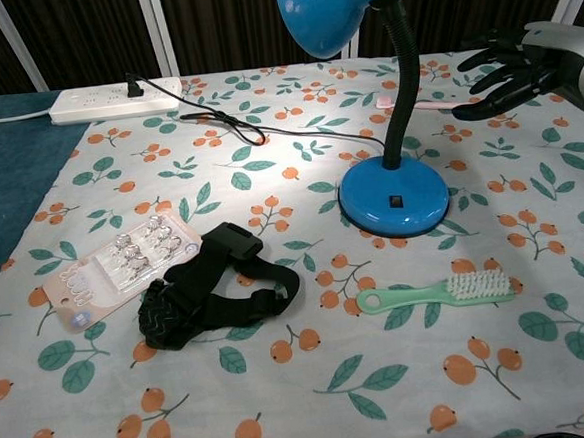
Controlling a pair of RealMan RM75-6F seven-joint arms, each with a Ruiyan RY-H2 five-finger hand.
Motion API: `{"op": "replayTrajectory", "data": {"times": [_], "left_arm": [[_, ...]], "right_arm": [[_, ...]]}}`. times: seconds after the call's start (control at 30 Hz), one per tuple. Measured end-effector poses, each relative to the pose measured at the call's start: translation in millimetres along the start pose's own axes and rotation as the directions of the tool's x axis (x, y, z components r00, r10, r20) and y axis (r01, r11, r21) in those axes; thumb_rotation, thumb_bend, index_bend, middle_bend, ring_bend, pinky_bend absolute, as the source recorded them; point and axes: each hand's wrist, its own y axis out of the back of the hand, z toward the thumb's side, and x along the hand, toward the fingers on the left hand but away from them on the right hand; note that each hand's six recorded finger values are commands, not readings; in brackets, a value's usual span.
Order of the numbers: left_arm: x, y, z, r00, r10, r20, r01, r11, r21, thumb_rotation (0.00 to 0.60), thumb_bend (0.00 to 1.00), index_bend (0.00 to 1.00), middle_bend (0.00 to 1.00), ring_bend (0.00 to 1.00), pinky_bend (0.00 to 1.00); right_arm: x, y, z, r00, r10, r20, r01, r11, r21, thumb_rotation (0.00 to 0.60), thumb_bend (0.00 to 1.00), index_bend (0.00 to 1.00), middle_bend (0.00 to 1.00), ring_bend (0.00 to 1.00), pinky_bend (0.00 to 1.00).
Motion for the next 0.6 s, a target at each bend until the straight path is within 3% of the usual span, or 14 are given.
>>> {"op": "replayTrajectory", "data": {"times": [0.6], "left_arm": [[-2,-1,0,1.0,-0.008,-0.004,0.008,1.0,-0.004,0.6,0.39,0.0,0.02,0.0,0.03]], "right_arm": [[-2,-6,13,1.0,0.013,-0.009,-0.013,1.0,-0.008,0.6,0.14,0.0,0.11,0.19,0.15]]}}
